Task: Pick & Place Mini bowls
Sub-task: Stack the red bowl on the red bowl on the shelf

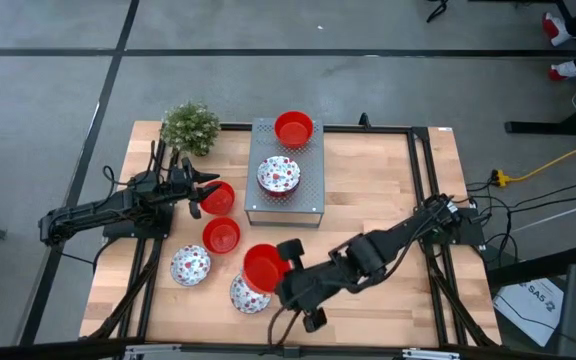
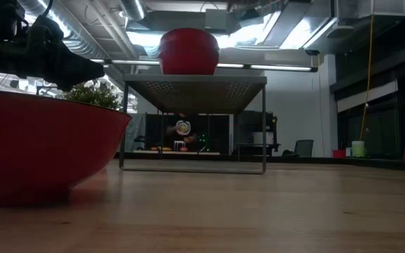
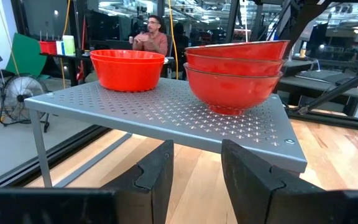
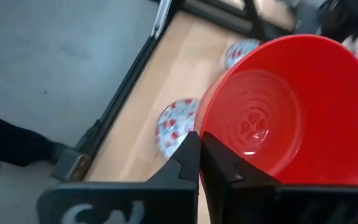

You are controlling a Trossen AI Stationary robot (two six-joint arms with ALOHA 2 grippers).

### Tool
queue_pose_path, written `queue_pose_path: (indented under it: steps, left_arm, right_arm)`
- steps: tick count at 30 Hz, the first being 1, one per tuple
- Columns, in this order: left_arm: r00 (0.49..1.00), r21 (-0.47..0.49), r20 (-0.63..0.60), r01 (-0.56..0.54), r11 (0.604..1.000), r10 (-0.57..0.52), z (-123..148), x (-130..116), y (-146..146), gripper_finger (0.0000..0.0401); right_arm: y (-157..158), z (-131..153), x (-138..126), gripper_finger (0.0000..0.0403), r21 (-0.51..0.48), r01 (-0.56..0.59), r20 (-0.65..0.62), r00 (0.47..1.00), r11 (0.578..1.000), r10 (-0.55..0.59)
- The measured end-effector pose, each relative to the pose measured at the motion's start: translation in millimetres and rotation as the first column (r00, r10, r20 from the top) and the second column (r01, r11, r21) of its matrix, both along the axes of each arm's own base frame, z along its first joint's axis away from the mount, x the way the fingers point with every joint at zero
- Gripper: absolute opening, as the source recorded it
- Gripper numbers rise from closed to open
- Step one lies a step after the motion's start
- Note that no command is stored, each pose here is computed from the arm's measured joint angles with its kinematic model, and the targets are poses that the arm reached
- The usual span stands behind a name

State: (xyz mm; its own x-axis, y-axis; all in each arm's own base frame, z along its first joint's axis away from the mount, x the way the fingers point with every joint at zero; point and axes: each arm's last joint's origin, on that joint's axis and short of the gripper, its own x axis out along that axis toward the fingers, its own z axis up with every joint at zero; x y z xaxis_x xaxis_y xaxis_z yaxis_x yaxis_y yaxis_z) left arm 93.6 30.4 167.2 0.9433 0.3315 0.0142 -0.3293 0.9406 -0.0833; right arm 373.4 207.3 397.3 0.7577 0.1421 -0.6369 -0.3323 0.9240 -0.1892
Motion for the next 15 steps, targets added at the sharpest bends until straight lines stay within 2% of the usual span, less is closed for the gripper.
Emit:
queue_pose_path:
  steps: [7,15]
  left_arm:
    - [1.000,0.000,0.000,0.000,1.000,0.000,0,0,0,0.0130]
    - [1.000,0.000,0.000,0.000,1.000,0.000,0,0,0,0.0130]
  right_arm:
    - [-22,21,6,0.0006,-0.118,-0.060,0.087,0.994,0.991,0.070]
    - [-62,37,16,0.0006,-0.224,-0.036,0.151,0.986,0.974,0.072]
